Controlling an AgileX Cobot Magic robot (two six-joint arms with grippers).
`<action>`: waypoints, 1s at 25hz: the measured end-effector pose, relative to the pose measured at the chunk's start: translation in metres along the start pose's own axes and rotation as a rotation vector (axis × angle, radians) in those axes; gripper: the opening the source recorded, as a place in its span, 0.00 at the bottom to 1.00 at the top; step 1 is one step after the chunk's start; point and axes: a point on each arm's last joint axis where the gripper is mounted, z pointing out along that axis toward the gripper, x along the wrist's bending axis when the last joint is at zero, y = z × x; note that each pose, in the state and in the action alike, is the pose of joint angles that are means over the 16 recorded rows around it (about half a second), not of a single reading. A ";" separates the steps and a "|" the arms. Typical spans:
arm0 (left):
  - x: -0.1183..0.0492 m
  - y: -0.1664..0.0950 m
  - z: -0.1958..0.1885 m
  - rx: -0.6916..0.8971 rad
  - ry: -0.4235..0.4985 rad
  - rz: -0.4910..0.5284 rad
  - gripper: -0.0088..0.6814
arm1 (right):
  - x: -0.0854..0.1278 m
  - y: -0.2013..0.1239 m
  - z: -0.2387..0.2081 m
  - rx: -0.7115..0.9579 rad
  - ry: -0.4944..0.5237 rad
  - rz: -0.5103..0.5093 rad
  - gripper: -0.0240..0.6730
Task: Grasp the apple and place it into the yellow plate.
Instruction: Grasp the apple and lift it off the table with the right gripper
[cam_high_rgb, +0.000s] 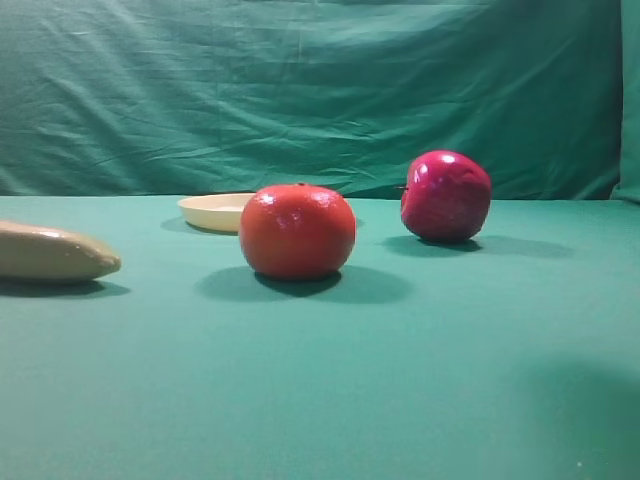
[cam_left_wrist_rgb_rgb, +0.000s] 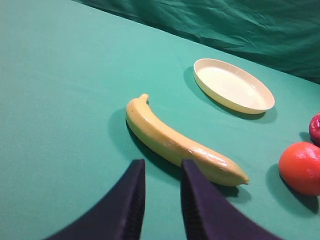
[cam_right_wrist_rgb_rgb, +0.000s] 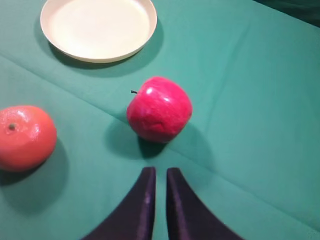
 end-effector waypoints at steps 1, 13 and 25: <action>0.000 0.000 0.000 0.000 0.000 0.000 0.24 | -0.001 0.003 0.007 0.008 0.004 0.004 0.54; 0.000 0.000 0.000 0.000 0.000 0.000 0.24 | -0.005 0.016 0.087 0.131 0.056 0.077 0.96; 0.000 0.000 0.000 0.000 0.000 0.000 0.24 | -0.005 0.000 0.140 0.234 0.077 0.110 0.89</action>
